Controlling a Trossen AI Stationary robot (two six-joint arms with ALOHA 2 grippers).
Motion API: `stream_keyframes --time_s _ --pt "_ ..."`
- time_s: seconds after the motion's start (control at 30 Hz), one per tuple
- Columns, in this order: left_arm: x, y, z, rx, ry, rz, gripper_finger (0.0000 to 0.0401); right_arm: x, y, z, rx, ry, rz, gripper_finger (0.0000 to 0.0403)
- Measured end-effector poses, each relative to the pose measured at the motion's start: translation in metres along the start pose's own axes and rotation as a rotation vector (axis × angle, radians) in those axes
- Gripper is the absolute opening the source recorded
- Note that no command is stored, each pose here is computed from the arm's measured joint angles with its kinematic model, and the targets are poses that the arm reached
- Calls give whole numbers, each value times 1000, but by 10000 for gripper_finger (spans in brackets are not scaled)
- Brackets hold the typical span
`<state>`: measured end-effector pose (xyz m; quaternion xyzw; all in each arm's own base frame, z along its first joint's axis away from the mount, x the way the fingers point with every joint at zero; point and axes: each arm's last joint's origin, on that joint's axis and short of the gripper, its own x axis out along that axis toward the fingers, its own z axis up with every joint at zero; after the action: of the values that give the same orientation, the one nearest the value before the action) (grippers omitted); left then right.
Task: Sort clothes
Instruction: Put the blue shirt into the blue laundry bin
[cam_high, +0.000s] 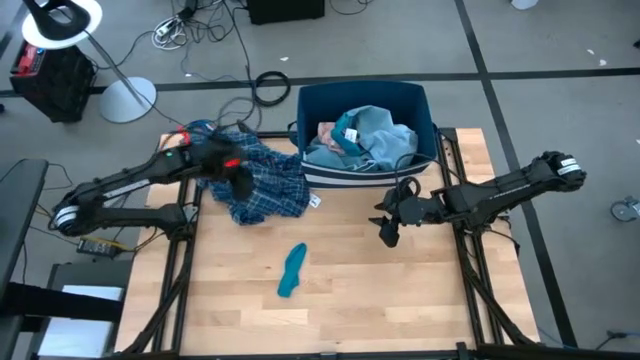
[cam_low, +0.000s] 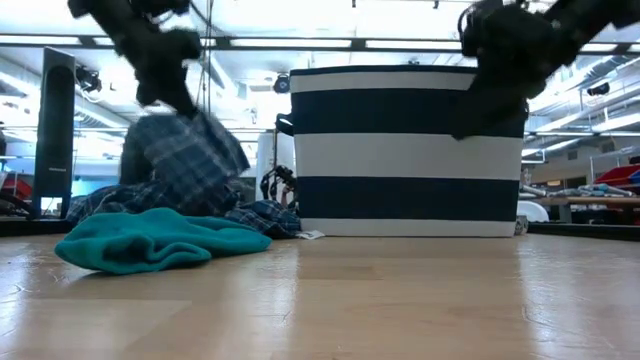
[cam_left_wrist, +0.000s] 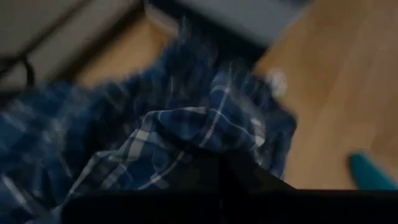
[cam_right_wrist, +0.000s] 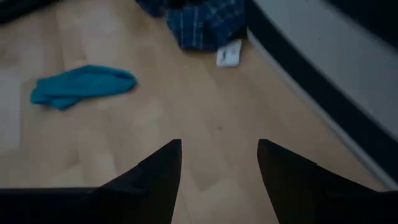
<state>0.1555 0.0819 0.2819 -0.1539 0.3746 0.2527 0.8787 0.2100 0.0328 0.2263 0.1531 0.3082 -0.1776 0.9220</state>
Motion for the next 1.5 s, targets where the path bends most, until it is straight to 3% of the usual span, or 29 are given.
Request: stream_keyframes --time_s 0.1,0.27,0.43,0.73,0.87,1.07,1.27,1.4,1.5 --pt "-20 -2 1 11 -61 -6 1 8 -4 -10 7 24 35 210" --pt "-44 -9 14 33 -144 -27 0 18 -16 -36 36 79 2 210" --pt "-71 -14 38 35 -266 -48 0 23 -25 -55 109 120 -32 211" --pt "-118 -22 98 116 -492 -39 0 24 -29 -61 129 128 -52 209" --pt "-128 -28 136 163 -566 -31 0 25 -28 -60 149 121 -49 208" --pt "-119 -44 202 263 -617 -99 0 24 -24 -57 162 84 -14 208" --pt "-102 -56 260 293 -685 -186 0 23 -21 -58 153 82 1 206" --pt "-75 -64 286 320 -695 -265 0 23 -21 -58 141 84 1 206" --pt "-45 -67 291 324 -695 -277 1 23 -21 -58 140 86 0 205"
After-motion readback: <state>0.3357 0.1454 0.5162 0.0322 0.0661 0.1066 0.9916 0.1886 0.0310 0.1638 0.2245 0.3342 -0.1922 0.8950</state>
